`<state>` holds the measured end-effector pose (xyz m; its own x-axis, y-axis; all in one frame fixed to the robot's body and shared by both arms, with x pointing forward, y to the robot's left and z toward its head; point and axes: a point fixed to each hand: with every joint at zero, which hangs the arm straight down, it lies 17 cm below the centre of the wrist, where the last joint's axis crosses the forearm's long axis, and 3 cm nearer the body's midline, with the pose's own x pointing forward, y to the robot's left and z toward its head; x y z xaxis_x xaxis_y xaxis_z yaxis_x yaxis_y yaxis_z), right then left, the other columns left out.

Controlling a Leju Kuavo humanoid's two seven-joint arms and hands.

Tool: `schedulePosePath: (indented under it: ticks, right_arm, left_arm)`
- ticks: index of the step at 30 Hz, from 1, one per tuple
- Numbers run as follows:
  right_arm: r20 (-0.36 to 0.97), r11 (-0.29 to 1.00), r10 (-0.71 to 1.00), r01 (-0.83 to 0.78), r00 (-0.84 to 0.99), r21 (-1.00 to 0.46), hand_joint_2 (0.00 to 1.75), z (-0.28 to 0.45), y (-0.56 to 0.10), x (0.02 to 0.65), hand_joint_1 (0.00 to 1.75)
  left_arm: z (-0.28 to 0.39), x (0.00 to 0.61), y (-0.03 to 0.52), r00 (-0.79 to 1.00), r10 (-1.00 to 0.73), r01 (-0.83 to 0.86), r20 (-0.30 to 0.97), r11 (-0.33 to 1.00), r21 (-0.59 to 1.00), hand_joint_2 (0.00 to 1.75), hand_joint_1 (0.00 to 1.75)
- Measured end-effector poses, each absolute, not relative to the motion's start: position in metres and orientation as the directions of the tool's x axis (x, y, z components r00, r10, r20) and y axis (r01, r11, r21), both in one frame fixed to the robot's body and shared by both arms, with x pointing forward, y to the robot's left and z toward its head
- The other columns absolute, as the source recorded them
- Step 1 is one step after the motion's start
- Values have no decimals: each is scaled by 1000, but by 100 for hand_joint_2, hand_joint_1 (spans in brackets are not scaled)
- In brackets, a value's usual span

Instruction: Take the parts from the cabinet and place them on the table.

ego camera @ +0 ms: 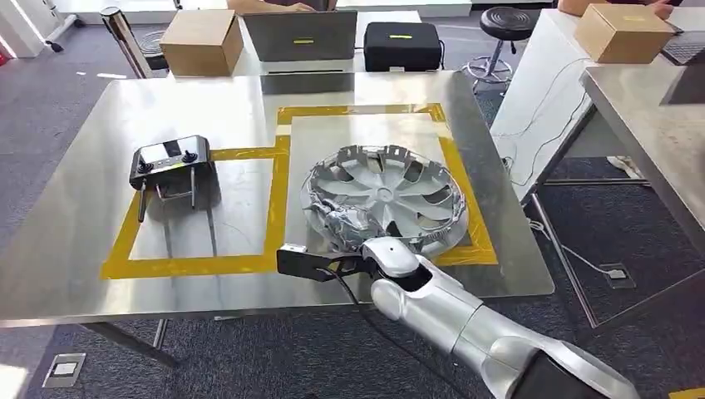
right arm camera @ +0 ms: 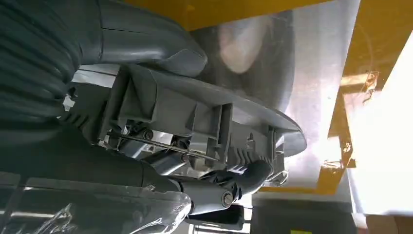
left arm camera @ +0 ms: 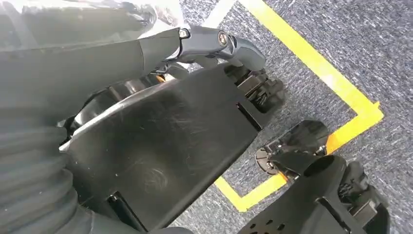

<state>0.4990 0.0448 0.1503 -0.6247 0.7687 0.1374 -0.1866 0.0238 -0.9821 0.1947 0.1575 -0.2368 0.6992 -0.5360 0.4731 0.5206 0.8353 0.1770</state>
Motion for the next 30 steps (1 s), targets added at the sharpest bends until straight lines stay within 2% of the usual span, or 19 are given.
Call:
schedulePosePath:
  ticks: [16,17,25,26,30]
  right_arm:
    - [164,30,666,-194,-727,-981,175,163,101,465,175]
    - [166,31,664,-196,-729,-980,0,163,103,464,0]
    - [185,38,656,-212,-732,-977,0,161,109,459,0]
    - [189,40,657,-216,-730,-975,0,160,109,460,0]
    - [191,40,663,-221,-724,-974,0,158,107,461,0]
  left_arm:
    - [-235,197,154,675,-562,550,477,815,181,175,0]
    - [-235,197,154,676,-562,550,477,815,180,175,0]
    - [-237,193,155,703,-543,539,459,828,155,175,0]
    - [-237,193,155,704,-539,536,462,830,152,0,0]
    - [-236,193,152,705,-533,537,468,832,139,0,0]
